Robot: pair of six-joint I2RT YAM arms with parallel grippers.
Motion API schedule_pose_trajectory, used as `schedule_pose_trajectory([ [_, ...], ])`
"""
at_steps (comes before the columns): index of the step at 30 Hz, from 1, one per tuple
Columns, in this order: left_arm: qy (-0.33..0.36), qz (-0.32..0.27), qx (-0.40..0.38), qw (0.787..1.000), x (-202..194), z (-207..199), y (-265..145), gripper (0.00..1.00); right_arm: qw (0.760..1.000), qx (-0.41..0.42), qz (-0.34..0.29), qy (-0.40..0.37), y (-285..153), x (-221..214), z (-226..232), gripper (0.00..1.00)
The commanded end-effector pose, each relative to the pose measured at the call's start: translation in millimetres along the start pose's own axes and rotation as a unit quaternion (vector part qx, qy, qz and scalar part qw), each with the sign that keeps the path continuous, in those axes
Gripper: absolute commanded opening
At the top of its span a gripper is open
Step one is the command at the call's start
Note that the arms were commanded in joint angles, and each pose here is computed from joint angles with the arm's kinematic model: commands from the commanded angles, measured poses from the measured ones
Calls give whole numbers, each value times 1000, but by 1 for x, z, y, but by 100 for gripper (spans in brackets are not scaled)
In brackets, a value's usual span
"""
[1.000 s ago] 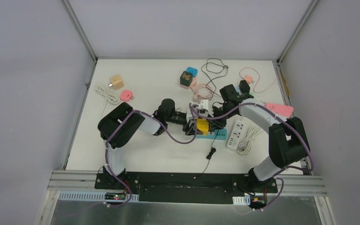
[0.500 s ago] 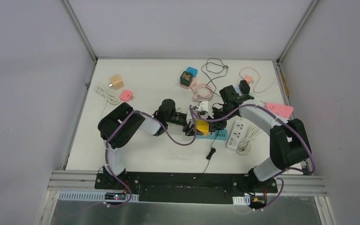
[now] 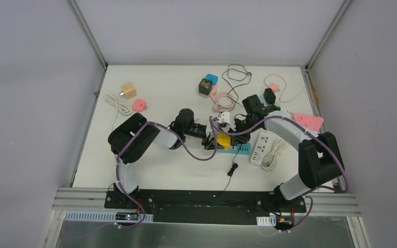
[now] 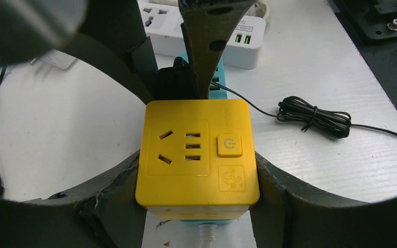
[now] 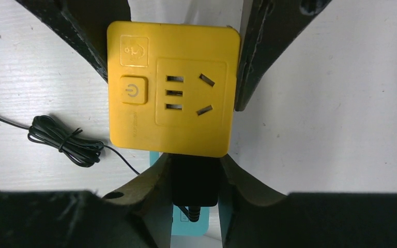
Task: Pull the plug off the socket
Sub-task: Remove the plug from the socket.
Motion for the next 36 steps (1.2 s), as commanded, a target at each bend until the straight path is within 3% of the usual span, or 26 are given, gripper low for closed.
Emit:
schedule_pose_trajectory([
  [1, -19, 19, -12, 1000, -10, -9, 2, 0, 999, -15, -11, -31, 0, 14, -3, 0],
  [10, -19, 20, -14, 1000, -10, -9, 2, 0, 984, 88, -125, 88, -19, 22, 0, 0],
  [18, -20, 23, -16, 999, -11, -9, 2, 0, 998, -9, -61, -26, -13, 18, 2, 0],
  [27, -22, 28, -20, 999, -12, -10, 4, 0, 985, 69, -142, 72, -29, 33, 3, 0],
  [36, -23, 31, -22, 999, -13, -10, 4, 0, 996, 3, -89, 22, -29, 33, 2, 0],
])
Point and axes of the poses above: each gripper's point midway between its finger pads, its own y axis out along the fingers, its own z axis along the line the jaws close on, x = y × z, the point moved 4 cm from there along -y, back along the fingers, and after that the axes turned 2 degrees about -y, right-handed, at the moved point
